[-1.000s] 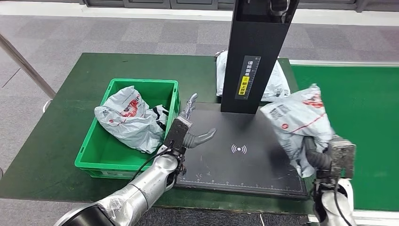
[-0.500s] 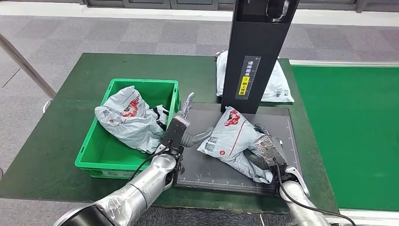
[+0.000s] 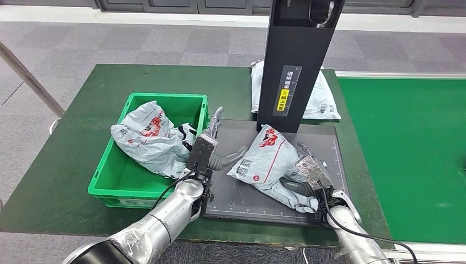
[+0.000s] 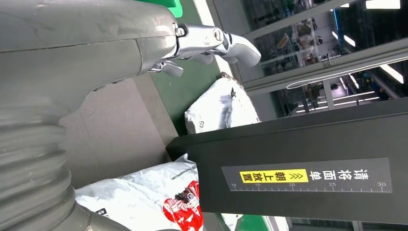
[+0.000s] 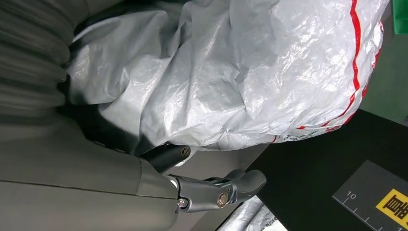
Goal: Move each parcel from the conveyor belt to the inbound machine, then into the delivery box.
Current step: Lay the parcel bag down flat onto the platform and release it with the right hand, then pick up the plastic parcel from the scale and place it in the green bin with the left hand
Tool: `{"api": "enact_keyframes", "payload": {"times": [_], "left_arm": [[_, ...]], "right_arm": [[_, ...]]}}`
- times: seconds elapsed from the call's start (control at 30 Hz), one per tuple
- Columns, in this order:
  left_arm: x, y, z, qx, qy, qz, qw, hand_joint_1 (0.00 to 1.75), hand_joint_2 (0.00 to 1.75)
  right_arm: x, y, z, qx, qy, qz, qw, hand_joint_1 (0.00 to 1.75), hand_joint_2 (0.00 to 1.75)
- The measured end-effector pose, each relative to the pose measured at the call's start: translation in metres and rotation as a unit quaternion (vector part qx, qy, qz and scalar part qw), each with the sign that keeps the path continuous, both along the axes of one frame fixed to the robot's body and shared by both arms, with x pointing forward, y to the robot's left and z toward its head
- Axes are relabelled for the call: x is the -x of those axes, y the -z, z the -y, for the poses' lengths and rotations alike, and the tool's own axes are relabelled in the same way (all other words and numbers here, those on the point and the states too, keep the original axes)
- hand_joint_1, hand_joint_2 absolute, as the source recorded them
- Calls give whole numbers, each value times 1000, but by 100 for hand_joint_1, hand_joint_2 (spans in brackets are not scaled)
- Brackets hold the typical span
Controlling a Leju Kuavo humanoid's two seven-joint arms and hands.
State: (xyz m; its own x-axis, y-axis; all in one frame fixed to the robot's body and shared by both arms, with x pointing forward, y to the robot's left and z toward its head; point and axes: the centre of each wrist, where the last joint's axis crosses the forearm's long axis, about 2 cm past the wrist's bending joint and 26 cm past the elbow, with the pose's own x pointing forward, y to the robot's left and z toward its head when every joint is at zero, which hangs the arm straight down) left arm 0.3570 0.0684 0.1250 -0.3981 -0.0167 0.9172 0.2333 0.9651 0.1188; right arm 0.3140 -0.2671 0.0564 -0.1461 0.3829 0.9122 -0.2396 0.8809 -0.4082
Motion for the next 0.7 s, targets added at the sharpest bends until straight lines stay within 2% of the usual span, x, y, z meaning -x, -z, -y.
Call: {"api": "enact_keyframes", "payload": {"times": [0.1,0.23,0.33,0.5,0.6,0.7], "left_arm": [[0,-1,0,-2,-2,5,1000,0,175],[0,-2,1,-30,9,8,999,0,175],[2,-1,4,-72,28,4,997,0,175],[10,3,14,-159,60,10,985,0,175],[15,7,17,-208,46,15,977,0,175],[18,11,18,-250,35,18,967,0,175]], "right_arm": [[1,2,1,3,-3,18,1000,0,175],[13,7,1,9,24,118,993,0,175],[20,4,-2,-27,47,171,984,0,175],[20,-15,4,-179,79,182,964,0,175],[18,-22,14,-310,78,147,936,0,175],[18,-26,25,-390,80,131,908,0,175]]}}
